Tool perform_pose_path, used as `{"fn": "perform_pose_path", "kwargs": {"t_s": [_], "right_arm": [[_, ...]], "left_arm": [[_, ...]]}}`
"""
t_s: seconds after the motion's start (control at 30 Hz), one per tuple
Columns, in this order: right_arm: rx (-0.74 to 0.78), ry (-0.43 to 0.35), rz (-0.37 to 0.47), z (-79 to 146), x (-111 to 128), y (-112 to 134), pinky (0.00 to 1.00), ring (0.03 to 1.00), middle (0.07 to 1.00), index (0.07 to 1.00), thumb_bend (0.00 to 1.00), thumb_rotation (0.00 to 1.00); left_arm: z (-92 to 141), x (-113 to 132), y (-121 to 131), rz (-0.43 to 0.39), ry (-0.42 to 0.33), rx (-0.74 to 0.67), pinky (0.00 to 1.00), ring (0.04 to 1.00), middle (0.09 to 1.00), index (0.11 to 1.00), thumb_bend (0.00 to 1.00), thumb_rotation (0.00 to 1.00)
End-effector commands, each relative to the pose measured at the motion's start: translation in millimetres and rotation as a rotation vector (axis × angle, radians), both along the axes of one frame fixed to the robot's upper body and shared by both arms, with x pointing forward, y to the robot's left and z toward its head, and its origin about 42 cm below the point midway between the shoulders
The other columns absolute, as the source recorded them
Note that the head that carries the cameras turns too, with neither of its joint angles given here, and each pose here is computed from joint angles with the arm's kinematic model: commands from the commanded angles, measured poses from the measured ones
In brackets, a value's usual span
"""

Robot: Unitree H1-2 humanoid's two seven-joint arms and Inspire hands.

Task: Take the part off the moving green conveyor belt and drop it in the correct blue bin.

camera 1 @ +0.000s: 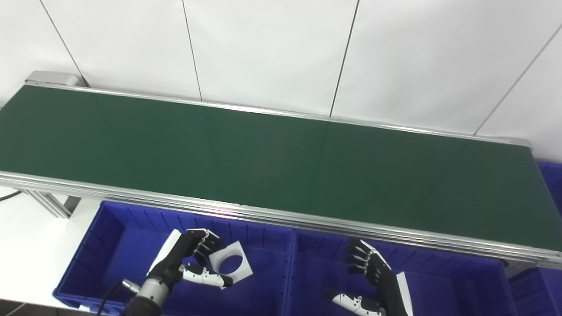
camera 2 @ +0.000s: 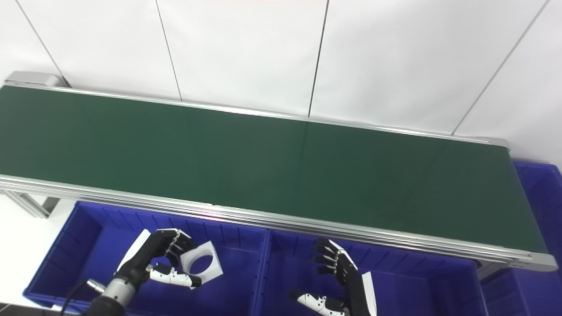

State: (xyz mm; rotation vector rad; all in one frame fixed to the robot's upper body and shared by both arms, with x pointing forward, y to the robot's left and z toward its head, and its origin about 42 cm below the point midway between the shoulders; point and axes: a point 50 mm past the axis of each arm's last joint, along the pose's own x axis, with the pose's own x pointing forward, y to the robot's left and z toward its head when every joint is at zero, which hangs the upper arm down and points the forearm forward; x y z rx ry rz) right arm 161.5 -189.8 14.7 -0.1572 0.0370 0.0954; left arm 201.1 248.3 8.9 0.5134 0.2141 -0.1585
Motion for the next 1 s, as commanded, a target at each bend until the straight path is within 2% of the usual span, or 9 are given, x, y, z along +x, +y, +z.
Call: {"fn": "perform_pose_path", "kwargs": {"t_s": [0.0, 0.03, 0.1, 0.13, 0.3, 0.6, 0.83, 0.9, 0.97], "right_arm": [[0.013, -0.046, 0.000, 9.1, 4.7, 2.5, 0.61, 0.689, 0.751, 0.782, 0.67, 0.06], [0.016, -0.043, 0.000, 8.9, 4.7, 2.8, 0.61, 0.689, 0.751, 0.783, 0.67, 0.06], [0.019, -0.040, 0.003, 8.6, 4.7, 3.5, 0.60, 0.689, 0.752, 0.781, 0.67, 0.05], [0.019, -0.038, 0.004, 8.5, 4.7, 3.8, 0.61, 0.692, 0.753, 0.781, 0.67, 0.05], [0.020, -0.026, 0.007, 8.6, 4.8, 4.6, 0.61, 0.696, 0.755, 0.785, 0.67, 0.05], [0.017, -0.024, 0.010, 8.7, 6.7, 6.3, 0.61, 0.688, 0.750, 0.786, 0.68, 0.07], [0.008, -0.036, 0.004, 8.1, 9.3, 13.2, 0.60, 0.683, 0.748, 0.780, 0.68, 0.10], [0.018, -0.036, 0.003, 8.3, 10.2, 16.3, 0.60, 0.685, 0.750, 0.780, 0.68, 0.10], [0.022, -0.046, -0.007, 8.8, 10.9, 19.7, 0.60, 0.685, 0.746, 0.775, 0.69, 0.10]], "left_arm": [[10.6, 5.5, -2.2, 0.016, -0.096, 0.019, 0.34, 0.474, 0.538, 0.501, 0.47, 0.00], [10.2, 4.4, -3.2, 0.013, -0.082, 0.027, 0.35, 0.482, 0.543, 0.496, 0.47, 0.00], [8.7, 2.5, -3.7, -0.004, -0.056, 0.067, 0.58, 0.678, 0.704, 0.549, 0.57, 0.02], [7.7, 1.4, -3.6, -0.016, -0.041, 0.106, 0.69, 0.779, 0.798, 0.720, 0.73, 0.01], [4.3, -2.7, -1.4, -0.023, 0.010, 0.171, 0.81, 0.974, 0.985, 0.966, 0.87, 0.00], [14.3, -5.0, 0.6, -0.146, 0.032, 0.217, 1.00, 1.000, 1.000, 1.000, 0.98, 0.09], [33.4, -2.7, 5.1, -0.169, 0.026, -0.077, 0.89, 0.994, 1.000, 1.000, 0.95, 0.06], [37.6, -4.0, 5.1, -0.169, 0.005, -0.192, 0.77, 0.902, 0.972, 0.993, 0.92, 0.02], [40.2, -5.1, 4.7, -0.188, 0.005, -0.279, 0.90, 0.940, 0.960, 0.972, 0.88, 0.08]]}}
